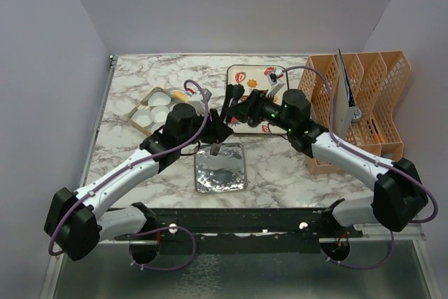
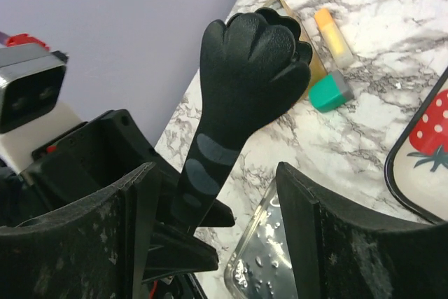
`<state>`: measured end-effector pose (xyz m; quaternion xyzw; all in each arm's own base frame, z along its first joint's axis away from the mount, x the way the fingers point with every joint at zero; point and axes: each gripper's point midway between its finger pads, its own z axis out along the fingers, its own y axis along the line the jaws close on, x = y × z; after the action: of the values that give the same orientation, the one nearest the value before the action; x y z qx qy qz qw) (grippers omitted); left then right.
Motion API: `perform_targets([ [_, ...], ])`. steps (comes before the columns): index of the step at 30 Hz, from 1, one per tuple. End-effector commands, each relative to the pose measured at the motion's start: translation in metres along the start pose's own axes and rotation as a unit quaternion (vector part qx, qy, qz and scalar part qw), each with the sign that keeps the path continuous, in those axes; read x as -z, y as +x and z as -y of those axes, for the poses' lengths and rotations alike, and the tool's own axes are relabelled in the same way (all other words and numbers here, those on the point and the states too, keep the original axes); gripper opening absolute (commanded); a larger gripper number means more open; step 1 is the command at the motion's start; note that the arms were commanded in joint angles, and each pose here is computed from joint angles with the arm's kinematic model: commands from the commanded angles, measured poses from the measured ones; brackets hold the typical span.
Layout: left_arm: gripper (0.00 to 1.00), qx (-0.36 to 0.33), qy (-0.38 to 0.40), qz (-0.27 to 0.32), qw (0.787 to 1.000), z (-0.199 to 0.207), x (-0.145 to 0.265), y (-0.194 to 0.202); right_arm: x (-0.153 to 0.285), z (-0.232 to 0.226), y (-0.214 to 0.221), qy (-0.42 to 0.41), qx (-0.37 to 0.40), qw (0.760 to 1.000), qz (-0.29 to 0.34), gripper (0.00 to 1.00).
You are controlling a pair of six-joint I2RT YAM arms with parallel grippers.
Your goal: Pack the cookies
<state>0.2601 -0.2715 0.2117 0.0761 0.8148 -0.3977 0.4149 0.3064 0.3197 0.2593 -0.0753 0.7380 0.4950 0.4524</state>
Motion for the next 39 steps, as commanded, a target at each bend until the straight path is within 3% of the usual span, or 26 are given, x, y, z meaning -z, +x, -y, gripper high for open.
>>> perform_targets([
  [1,0.43,-0.049,0.009,-0.028,0.998,0.009,0.001,0.004,-0.009,0.003,-0.003,0.010,-0.035,0.999,0.005,0.74],
  [13,0.43,-0.104,0.005,-0.020,0.994,0.016,0.007,0.002,-0.007,0.041,0.022,0.081,-0.113,0.990,0.009,0.74],
  [26,0.43,-0.108,-0.011,0.013,0.994,0.011,0.012,-0.008,-0.002,0.049,0.039,0.088,-0.167,0.982,0.002,0.74],
  [31,0.43,-0.105,-0.037,0.010,0.994,0.002,0.011,-0.006,0.006,0.035,0.021,0.067,-0.144,0.987,0.030,0.78],
  [39,0.43,-0.108,-0.120,-0.025,0.987,-0.027,0.010,0.000,0.043,0.034,-0.013,0.113,-0.022,0.990,0.080,0.88],
])
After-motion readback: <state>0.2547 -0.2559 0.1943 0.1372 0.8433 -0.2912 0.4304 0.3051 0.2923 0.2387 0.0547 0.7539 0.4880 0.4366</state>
